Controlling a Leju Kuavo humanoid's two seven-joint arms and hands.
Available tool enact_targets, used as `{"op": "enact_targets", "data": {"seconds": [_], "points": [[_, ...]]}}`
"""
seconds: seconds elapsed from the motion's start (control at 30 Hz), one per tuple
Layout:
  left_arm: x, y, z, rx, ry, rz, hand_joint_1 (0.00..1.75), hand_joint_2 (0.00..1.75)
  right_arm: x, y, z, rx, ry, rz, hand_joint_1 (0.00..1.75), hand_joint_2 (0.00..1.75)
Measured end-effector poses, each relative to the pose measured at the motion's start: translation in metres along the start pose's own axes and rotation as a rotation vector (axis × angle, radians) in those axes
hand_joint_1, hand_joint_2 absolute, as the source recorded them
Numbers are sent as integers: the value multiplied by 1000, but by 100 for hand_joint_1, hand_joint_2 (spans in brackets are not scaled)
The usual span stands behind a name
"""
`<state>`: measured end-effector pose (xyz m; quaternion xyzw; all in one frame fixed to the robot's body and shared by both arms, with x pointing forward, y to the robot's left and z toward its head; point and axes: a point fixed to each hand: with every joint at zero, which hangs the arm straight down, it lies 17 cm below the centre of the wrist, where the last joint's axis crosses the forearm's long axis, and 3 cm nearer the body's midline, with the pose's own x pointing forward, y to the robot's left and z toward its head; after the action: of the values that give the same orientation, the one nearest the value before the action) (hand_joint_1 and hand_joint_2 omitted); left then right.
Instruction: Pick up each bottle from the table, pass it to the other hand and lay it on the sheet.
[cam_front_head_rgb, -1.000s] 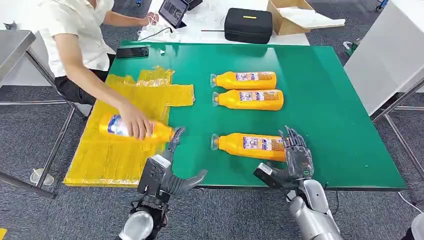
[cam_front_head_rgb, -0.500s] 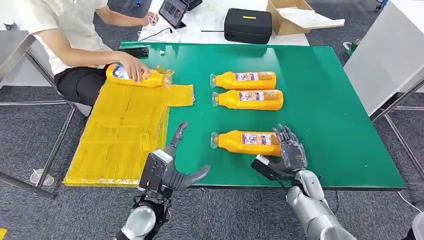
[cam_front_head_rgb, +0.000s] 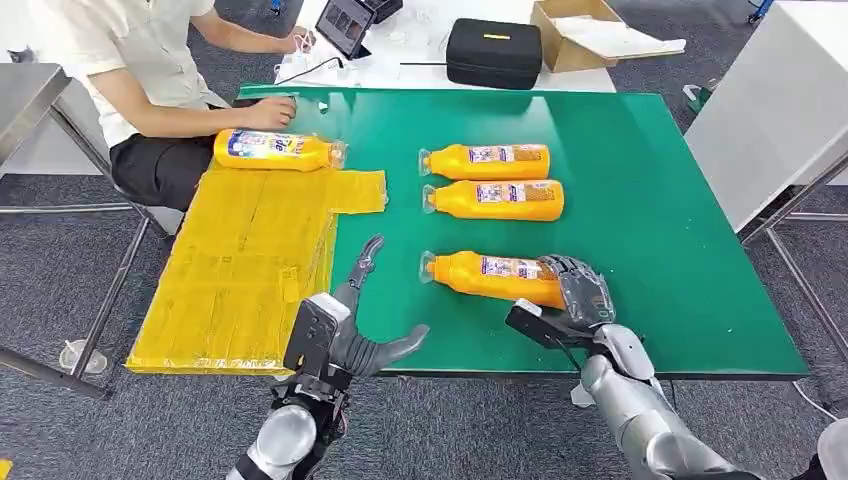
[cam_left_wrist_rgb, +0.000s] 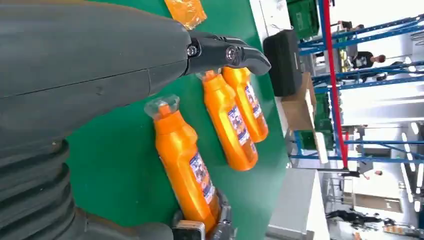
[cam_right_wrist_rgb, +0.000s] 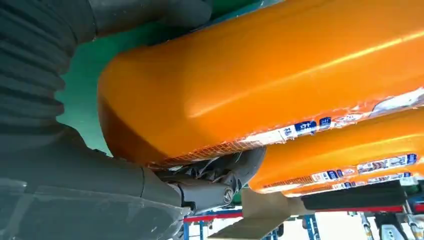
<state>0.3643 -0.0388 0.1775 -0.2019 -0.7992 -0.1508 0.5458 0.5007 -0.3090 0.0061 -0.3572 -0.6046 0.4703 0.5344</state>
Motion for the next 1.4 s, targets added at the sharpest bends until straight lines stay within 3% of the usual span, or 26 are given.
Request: {"op": "enact_targets", "data": {"seconds": [0.1,0.3,0.43,0.9,1.17,1.4], "points": [[3,-1,-1,3,-10,34,0,175,6,2,1,5,-25,-61,175,175],[10,4,2,51,-35,206,0,175,39,1,6,-46,-93,-480,175,175],[19,14,19,128,-130,133,0,175,46,-9,14,-149,-53,-639,175,175],[12,18,38,137,-120,111,0,175,60,-21,22,-215,-69,-694,175,175],[-28,28,60,198,57,234,0,175,78,-50,41,-370,-69,-797,175,175],[-54,23,46,214,214,442,0,175,172,-40,35,-280,-232,-920,171,175]]}}
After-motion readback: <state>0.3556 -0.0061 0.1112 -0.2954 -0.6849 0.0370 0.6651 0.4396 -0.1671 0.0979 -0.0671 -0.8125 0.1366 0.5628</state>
